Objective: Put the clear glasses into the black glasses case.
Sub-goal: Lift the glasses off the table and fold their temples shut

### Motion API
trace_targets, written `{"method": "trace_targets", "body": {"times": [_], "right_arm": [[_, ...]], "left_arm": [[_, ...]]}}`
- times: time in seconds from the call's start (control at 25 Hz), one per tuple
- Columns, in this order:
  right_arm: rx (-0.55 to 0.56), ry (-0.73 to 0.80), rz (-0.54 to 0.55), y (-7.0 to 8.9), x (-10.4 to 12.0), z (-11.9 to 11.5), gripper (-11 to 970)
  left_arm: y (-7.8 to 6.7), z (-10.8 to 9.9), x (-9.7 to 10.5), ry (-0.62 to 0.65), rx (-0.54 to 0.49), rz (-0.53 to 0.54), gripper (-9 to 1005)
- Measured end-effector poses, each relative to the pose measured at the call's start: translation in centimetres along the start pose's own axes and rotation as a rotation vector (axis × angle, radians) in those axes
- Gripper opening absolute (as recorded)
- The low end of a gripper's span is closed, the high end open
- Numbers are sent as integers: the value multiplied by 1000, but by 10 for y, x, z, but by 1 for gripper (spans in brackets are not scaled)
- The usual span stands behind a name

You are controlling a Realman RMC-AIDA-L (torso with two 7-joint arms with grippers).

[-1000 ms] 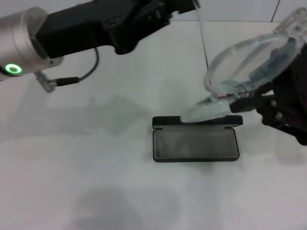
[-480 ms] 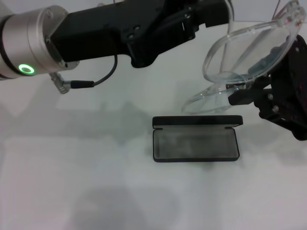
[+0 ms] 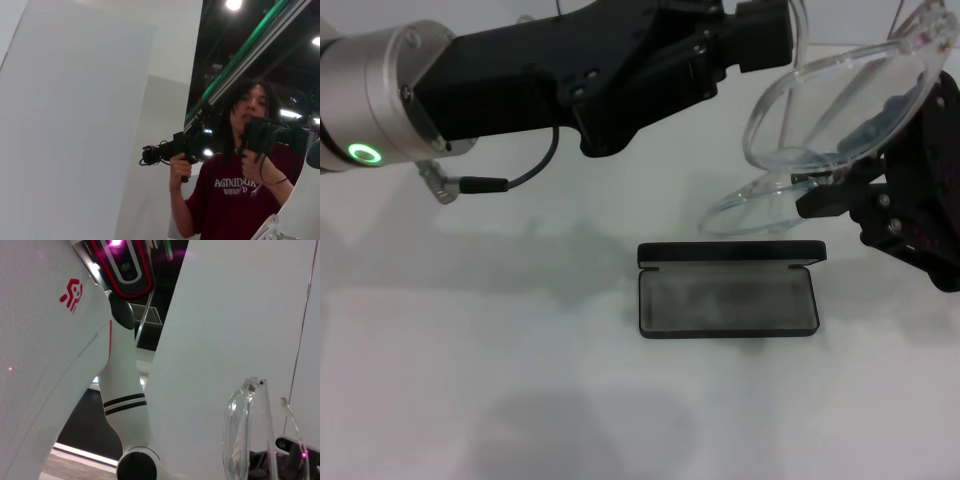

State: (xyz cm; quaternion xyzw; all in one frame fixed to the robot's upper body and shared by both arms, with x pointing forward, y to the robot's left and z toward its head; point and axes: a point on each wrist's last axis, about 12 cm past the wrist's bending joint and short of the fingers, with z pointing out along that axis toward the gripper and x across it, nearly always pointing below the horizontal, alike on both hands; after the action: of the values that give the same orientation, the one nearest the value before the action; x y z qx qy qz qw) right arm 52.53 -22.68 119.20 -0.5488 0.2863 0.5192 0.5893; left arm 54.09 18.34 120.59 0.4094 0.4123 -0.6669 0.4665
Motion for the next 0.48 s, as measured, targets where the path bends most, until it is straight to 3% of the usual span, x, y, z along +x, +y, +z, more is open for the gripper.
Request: {"method": "trace_targets", "body": {"times": [0.32, 0.48], "right_arm": [[-12, -4, 3, 1, 0, 1, 53], [-13, -1, 5, 0, 1, 2, 53]], "left_arm": [[7, -6, 4, -2, -92, 20, 34], [8, -1, 4, 5, -76, 20, 34]]}}
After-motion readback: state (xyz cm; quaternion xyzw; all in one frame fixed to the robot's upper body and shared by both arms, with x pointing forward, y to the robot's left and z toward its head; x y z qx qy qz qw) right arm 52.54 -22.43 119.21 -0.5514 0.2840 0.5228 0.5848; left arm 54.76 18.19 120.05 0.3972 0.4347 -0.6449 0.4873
